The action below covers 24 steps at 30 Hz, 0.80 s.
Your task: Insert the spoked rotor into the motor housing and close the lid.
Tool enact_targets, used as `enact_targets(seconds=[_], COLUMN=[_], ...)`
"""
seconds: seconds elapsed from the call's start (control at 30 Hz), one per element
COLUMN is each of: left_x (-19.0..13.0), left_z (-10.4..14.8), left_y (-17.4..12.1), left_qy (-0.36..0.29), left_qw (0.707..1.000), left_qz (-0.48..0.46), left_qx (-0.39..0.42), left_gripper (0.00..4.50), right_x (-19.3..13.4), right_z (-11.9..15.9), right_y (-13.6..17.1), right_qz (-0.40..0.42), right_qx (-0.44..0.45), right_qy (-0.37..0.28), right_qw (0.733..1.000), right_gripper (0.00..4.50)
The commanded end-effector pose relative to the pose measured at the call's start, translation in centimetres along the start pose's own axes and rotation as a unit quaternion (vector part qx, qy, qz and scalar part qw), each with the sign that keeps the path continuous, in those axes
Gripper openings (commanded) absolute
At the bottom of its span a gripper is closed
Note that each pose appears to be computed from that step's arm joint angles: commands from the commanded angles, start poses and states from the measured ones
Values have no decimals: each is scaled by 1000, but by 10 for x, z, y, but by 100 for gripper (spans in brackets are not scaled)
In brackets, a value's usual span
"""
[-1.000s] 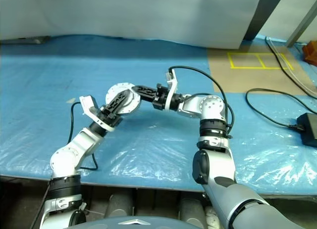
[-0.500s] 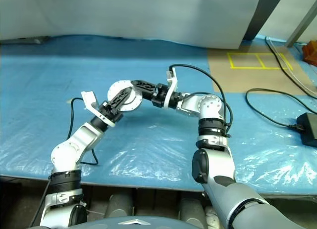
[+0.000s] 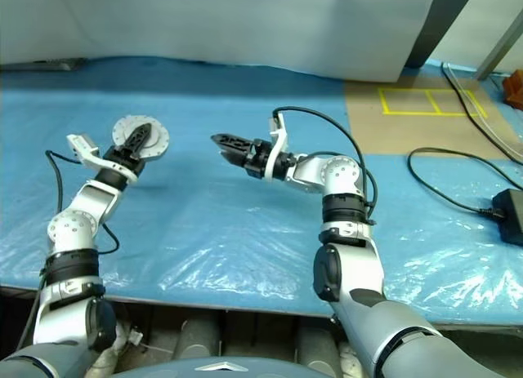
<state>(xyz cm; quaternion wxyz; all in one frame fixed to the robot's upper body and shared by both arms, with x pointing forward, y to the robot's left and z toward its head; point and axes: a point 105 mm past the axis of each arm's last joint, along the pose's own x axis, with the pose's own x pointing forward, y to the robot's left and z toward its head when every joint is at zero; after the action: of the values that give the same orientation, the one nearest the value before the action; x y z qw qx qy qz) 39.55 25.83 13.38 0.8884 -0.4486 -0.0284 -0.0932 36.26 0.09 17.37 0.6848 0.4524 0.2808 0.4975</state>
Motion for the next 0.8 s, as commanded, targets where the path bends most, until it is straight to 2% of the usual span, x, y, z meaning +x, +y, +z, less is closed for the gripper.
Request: enact_targets(seconds=[0.03, 0.17, 0.3, 0.4, 0.47, 0.63, 0.8], left_x=[8, 8, 6, 4, 1, -27, -72], left_z=[31, 33, 25, 19, 21, 52, 107], left_y=[-1, 20, 28, 30, 42, 74, 104], left_qy=[-44, -42, -31, -17, -13, -33, -84], left_qw=[998, 996, 995, 994, 991, 979, 955], left_qz=[1, 47, 52, 50, 85, 154, 234], left_qx=[42, 67, 81, 92, 107, 129, 160], left_gripper=[263, 263, 263, 341, 405, 405, 405], right_x=[1, -1, -1, -1, 0, 3, 5], right_z=[5, 5, 5, 4, 2, -3, -4], right_y=[10, 9, 9, 8, 8, 8, 10], right_qz=[11, 7, 5, 5, 5, 11, 18], right_qx=[-19, -22, -23, -23, -23, -23, -26], right_qy=[-5, -7, -8, -8, -6, 4, 3], right_qw=[1000, 1000, 1000, 1000, 1000, 1000, 999], right_gripper=[316, 316, 316, 319, 319, 319, 319])
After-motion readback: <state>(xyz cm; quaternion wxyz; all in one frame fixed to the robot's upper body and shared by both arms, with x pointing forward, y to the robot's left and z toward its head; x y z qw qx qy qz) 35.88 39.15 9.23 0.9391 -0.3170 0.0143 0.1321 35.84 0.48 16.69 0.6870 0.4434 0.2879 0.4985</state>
